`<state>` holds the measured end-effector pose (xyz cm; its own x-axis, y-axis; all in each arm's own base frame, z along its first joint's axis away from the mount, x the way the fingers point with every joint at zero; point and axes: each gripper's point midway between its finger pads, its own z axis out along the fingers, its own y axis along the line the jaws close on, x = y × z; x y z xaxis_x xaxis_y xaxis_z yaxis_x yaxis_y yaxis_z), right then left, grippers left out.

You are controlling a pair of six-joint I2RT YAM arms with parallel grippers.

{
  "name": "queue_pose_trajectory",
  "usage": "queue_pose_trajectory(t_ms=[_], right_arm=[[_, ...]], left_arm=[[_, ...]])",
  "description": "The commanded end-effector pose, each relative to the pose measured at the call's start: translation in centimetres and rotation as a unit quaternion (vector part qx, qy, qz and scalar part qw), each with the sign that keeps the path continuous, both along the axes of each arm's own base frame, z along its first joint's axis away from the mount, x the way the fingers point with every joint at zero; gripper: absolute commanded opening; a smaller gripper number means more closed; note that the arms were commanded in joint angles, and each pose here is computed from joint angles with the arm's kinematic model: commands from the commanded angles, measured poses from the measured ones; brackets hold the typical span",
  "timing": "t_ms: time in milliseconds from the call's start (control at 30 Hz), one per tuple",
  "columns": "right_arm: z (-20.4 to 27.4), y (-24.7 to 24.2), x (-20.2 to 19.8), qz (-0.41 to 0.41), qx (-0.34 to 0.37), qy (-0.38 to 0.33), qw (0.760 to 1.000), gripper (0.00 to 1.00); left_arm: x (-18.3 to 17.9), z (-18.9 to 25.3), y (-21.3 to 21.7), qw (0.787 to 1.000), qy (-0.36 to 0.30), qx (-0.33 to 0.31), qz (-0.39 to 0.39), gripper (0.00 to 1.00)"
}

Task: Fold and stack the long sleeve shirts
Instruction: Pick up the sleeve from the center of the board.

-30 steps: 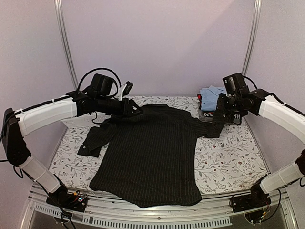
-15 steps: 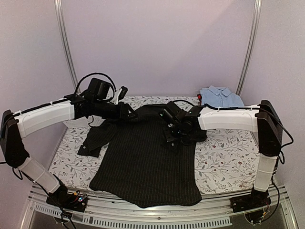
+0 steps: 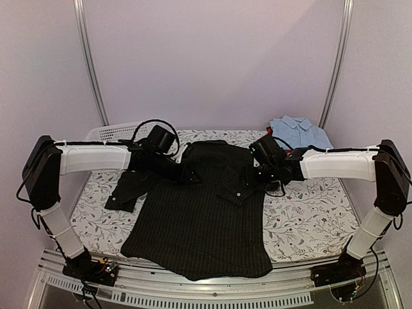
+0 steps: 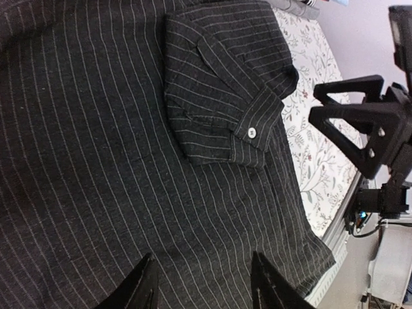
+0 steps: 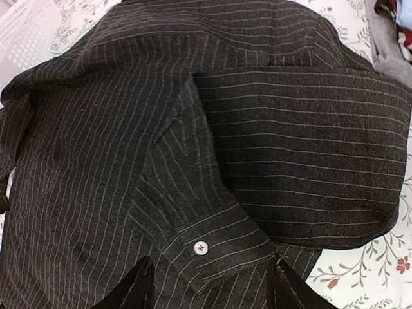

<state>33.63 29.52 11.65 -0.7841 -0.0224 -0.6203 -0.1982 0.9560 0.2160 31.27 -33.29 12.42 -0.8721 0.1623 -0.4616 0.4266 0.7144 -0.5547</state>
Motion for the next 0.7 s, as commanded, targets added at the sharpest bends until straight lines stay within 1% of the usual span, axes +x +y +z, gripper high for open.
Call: queue_pose_trajectory(t_ms=[0, 100, 333, 467, 567, 633, 667], right_arm=[[-0.5, 0.1, 1.3, 0.019, 0.088, 0.003, 0.996, 0.57], [-1.1, -0.2, 2.3, 0.035, 0.086, -0.007, 0.996, 0.56], [-4.0, 0.7, 2.7, 0.072, 0.084, 0.025, 0.994, 0.53], [-5.6, 0.6, 2.6, 0.066, 0.071, 0.045, 0.994, 0.51], [-5.8, 0.1, 2.5, 0.061, 0.061, 0.049, 0.995, 0.49], [-5.6, 0.0, 2.4, 0.061, 0.060, 0.049, 0.995, 0.44], [-5.4, 0.1, 2.3, 0.062, 0.061, 0.050, 0.995, 0.39]], left_arm=[[-0.1, 0.6, -2.5, 1.000, -0.016, -0.007, -0.016, 0.48], [-0.5, 0.1, -3.0, 1.000, -0.009, -0.005, -0.020, 0.48], [-0.9, -0.5, -3.1, 1.000, -0.005, 0.003, -0.020, 0.48], [-1.0, -0.7, -3.1, 1.000, -0.002, 0.005, -0.020, 0.48], [-1.0, -0.6, -3.2, 1.000, -0.003, 0.004, -0.022, 0.48], [-1.0, -0.7, -3.2, 1.000, -0.004, 0.005, -0.023, 0.48], [-1.0, -0.7, -3.2, 1.000, -0.004, 0.005, -0.023, 0.48]])
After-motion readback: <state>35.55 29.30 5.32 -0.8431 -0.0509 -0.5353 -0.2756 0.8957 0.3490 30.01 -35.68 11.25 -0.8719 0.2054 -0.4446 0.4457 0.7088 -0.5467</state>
